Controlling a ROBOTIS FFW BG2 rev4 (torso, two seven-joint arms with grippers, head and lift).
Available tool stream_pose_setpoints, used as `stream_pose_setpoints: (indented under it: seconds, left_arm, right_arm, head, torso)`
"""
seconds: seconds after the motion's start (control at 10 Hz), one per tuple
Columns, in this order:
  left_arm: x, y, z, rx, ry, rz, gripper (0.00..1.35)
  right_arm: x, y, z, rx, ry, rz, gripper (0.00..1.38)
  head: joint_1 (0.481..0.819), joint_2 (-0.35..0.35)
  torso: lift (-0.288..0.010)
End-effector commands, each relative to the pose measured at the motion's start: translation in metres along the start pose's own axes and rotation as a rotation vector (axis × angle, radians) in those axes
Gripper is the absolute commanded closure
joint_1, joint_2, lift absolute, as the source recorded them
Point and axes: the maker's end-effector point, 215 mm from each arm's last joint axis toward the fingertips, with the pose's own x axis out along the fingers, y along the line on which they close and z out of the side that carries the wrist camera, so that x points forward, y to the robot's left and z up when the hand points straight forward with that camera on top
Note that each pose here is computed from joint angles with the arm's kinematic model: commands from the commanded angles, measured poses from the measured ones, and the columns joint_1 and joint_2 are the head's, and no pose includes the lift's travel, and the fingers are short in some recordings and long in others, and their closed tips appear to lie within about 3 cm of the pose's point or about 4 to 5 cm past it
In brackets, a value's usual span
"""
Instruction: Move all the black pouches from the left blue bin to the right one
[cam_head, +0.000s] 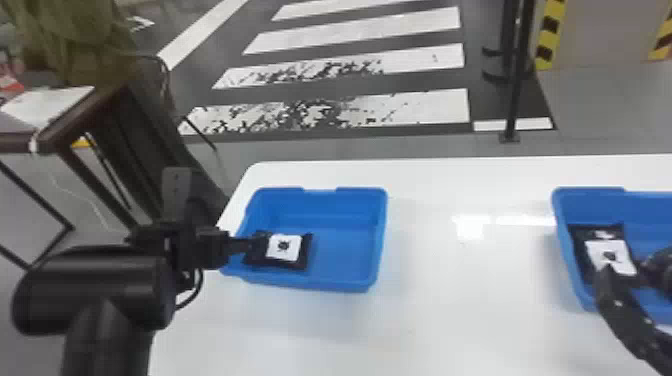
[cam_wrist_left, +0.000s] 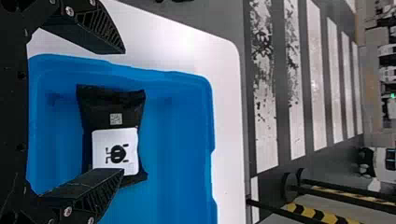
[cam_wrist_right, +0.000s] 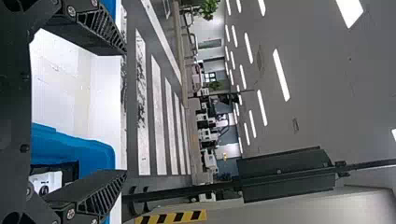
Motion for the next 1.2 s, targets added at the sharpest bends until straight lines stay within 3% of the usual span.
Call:
stream_pose_setpoints:
  seconds: [0.0, 0.8, 0.9, 1.1]
  left_arm:
    - [0.014, -0.018, -0.02, -0.016, 0.085, -0.032, 0.14]
    - [0.083, -0.025, -0.033, -0.025, 0.204, -0.032, 0.2]
    - [0.086, -0.03, -0.034, -0.033, 0.209, -0.044, 0.29]
    - [0.087, -0.031, -0.047, -0.047, 0.236, -0.048, 0.77]
  right_arm:
    - [0.0, 0.0, -0.003, 0.013, 0.005, 0.002, 0.13]
    - [0.001, 0.001, -0.016, 0.079, 0.028, 0.012, 0.13]
    - [0.0, 0.0, -0.017, 0.086, 0.03, 0.01, 0.13]
    - [0.0, 0.0, -0.019, 0.098, 0.034, 0.012, 0.13]
  head:
    - [0.695, 0.304]
    - [0.695, 0.277]
    - [0.695, 0.275]
    - [0.695, 0.266]
  torso:
    - [-0.14]
    - [-0.14]
    - [-0.14]
    - [-0.14]
